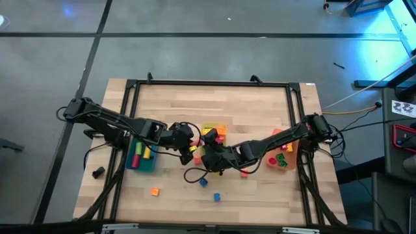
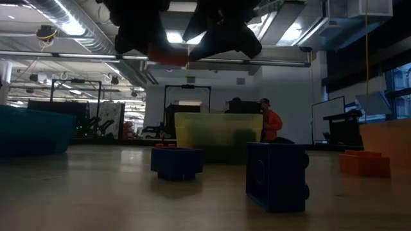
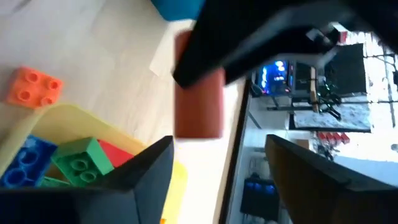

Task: Sort blocks by size
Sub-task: Put the orange cylindrical block into the blue bin, then put the yellow 4 stud game piece into the orange bin

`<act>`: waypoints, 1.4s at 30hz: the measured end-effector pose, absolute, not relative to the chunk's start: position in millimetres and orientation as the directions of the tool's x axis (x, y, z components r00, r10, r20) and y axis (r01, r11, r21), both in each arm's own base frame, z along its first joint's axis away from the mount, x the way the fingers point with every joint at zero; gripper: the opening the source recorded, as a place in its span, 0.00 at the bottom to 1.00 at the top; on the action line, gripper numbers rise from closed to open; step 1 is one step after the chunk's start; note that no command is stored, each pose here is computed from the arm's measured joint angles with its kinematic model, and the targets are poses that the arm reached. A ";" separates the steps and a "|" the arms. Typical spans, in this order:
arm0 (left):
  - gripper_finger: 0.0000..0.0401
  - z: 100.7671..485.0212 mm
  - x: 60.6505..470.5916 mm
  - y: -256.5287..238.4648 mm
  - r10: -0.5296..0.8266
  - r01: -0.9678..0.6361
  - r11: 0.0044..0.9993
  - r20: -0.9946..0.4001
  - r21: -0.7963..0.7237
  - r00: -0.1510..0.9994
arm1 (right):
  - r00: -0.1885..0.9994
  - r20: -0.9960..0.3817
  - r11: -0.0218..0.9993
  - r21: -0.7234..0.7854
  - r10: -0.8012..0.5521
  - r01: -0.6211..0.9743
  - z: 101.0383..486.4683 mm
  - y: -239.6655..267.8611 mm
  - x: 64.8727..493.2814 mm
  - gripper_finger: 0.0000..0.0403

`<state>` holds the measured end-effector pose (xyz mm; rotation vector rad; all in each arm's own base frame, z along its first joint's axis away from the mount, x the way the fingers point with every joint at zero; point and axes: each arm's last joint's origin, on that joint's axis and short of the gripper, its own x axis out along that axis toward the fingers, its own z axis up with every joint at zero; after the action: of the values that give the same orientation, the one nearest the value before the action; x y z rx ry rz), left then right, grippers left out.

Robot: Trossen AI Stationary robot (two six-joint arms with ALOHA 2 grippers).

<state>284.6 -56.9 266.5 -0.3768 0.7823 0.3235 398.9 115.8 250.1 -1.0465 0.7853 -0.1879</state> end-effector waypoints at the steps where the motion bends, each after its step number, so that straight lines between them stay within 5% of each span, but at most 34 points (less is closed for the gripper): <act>1: 0.28 266.5 282.6 -56.5 0.144 -0.424 0.882 -0.740 -0.204 0.656 | 0.713 -0.487 0.506 -0.836 -0.504 -0.213 250.0 115.5 398.5 0.65; 8: 0.28 270.1 239.4 -48.6 0.182 -0.584 0.802 -0.882 -0.123 0.435 | 0.583 -0.553 0.502 -0.822 -0.595 -0.268 238.1 109.2 383.0 0.69; 19: 0.33 278.3 165.1 -53.8 0.035 -0.802 0.593 -0.997 0.072 -0.064 | 0.337 -0.674 0.581 -0.738 -0.657 -0.344 224.5 98.8 351.0 0.68; 31: 0.44 277.6 171.4 -62.6 -0.038 -0.838 0.545 -0.999 -0.026 0.006 | 0.302 -0.741 0.634 -0.670 -0.599 -0.387 222.3 100.0 347.8 0.68; 36: 0.45 279.7 188.5 -81.5 -0.138 -0.781 0.574 -0.969 -0.247 0.205 | 0.250 -0.764 0.657 -0.641 -0.595 -0.397 221.2 98.7 342.1 0.68; 42: 0.45 281.8 198.7 -111.1 -0.238 -0.842 0.355 -0.910 -0.406 0.339 | 0.176 -0.768 0.696 -0.635 -0.616 -0.335 221.1 95.9 333.6 0.68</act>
<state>198.7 -111.1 281.8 -1.1787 1.1968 0.5432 333.6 95.9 221.1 -0.8461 1.4275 -0.2368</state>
